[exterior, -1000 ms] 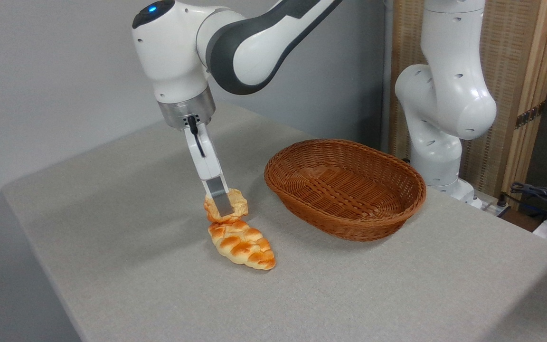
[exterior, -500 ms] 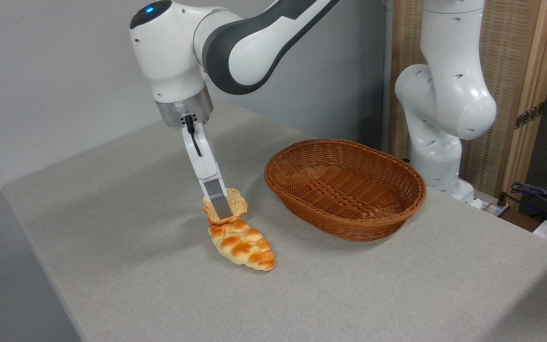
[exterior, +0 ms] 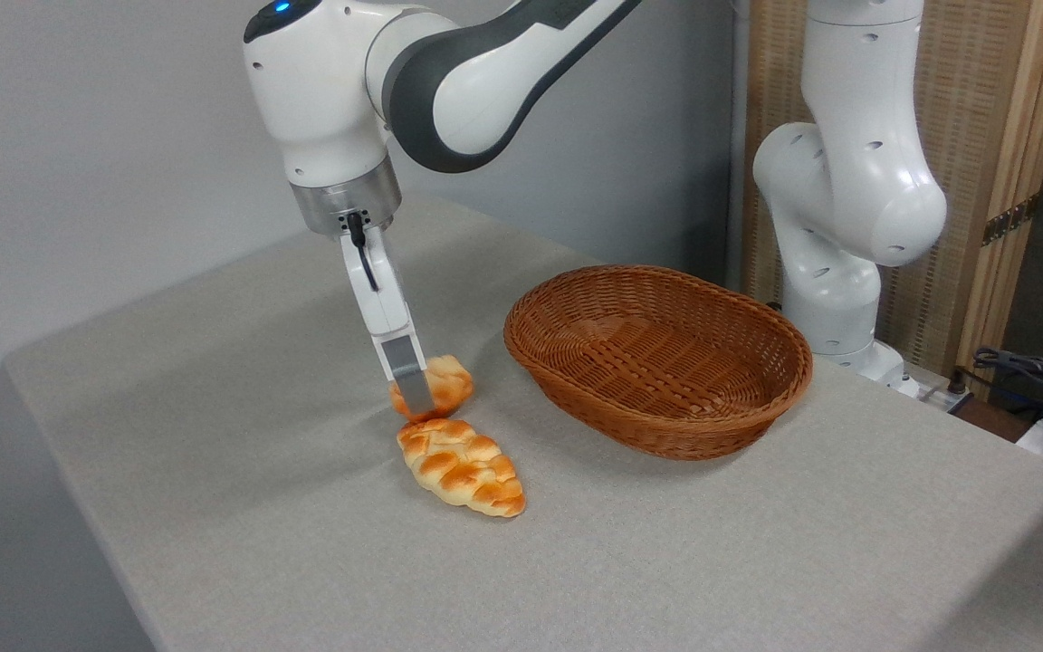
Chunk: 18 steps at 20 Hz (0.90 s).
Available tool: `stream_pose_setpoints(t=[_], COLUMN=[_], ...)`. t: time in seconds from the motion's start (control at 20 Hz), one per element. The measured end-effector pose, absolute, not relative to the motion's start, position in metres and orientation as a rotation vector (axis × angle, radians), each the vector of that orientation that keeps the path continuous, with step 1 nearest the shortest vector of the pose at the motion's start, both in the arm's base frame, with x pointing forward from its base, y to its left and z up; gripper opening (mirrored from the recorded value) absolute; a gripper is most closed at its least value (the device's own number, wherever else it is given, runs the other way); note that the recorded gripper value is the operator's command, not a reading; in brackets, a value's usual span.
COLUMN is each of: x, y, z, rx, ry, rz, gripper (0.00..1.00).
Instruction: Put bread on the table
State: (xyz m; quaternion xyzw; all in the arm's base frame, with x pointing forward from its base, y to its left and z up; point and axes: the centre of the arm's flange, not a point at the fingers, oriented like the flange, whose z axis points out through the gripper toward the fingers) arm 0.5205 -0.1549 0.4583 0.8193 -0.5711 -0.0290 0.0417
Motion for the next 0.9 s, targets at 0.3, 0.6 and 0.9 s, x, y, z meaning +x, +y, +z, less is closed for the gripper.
stream_pose_setpoints(t=[0.3, 0.6, 0.9], x=[0.526, 0.548, 0.552], y=[-0.151, -0.124, -0.103], z=[0.470, 0.528, 0.573], rx=[2.526, 2.643, 2.824], ry=[-1.737, -1.604, -1.254], rz=[-0.052, 0.119, 0.186], gripper=[1.00, 1.00, 1.00])
